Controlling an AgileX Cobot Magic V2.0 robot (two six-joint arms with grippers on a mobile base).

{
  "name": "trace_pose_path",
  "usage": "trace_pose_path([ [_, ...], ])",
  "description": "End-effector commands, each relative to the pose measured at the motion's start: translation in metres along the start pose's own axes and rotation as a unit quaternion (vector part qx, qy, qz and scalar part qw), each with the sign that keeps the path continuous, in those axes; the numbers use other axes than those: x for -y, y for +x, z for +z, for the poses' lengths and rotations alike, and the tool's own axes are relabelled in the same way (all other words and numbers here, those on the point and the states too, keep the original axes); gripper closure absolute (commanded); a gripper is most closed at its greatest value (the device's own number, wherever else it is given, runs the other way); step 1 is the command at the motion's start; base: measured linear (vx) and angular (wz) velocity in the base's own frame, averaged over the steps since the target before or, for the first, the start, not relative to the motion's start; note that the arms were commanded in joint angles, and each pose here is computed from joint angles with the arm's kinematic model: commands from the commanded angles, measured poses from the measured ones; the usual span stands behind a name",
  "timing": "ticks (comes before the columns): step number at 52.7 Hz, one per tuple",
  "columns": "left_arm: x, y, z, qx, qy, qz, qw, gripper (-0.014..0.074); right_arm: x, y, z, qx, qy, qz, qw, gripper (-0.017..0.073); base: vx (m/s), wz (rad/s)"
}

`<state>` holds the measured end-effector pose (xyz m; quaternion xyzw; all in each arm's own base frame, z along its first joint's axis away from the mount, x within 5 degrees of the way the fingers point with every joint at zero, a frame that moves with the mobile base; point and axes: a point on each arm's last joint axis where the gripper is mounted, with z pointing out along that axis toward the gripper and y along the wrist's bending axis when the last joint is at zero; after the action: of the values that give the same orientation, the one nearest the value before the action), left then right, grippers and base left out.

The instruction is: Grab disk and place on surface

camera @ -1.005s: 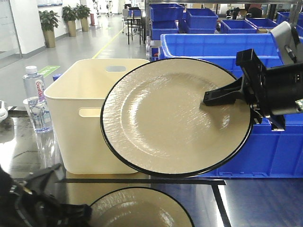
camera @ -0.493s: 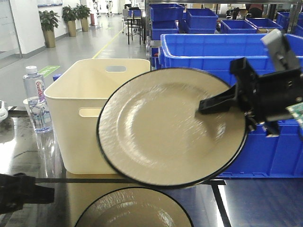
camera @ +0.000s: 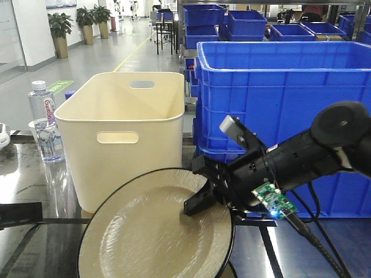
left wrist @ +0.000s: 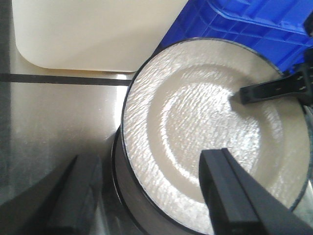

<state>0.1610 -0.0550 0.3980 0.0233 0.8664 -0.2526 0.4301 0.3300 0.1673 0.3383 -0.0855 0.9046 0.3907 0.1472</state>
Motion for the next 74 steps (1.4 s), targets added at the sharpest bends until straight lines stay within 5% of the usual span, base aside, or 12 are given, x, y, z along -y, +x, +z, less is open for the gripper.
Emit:
trace_pose_path([
  [1, 0.006, -0.01, -0.009, 0.048, 0.015, -0.009, 0.999, 0.0053, -0.021, -0.007, -0.016, 0.047, -0.045, 0.004, 0.998, 0.0546, 0.0, 0.0],
  [21, 0.006, -0.013, -0.008, 0.063, 0.014, -0.009, 0.998, 0.0053, 0.001, -0.004, 0.002, -0.013, 0.007, -0.009, 1.0, 0.0433, 0.0, 0.0],
  [47, 0.005, -0.021, -0.01, 0.104, 0.012, -0.01, 0.994, 0.0053, 0.014, 0.0, 0.0, -0.044, 0.08, -0.068, 0.993, 0.0054, 0.0, 0.0],
  [64, 0.005, -0.022, -0.01, 0.113, 0.011, -0.01, 0.993, 0.0053, 0.022, 0.001, -0.013, -0.04, 0.16, -0.119, 0.979, 0.0017, 0.0, 0.0],
  [74, 0.005, -0.023, -0.01, 0.115, 0.011, -0.01, 0.993, 0.0053, 0.001, 0.003, -0.049, 0.043, 0.19, -0.144, 0.97, 0.0019, 0.0, 0.0],
])
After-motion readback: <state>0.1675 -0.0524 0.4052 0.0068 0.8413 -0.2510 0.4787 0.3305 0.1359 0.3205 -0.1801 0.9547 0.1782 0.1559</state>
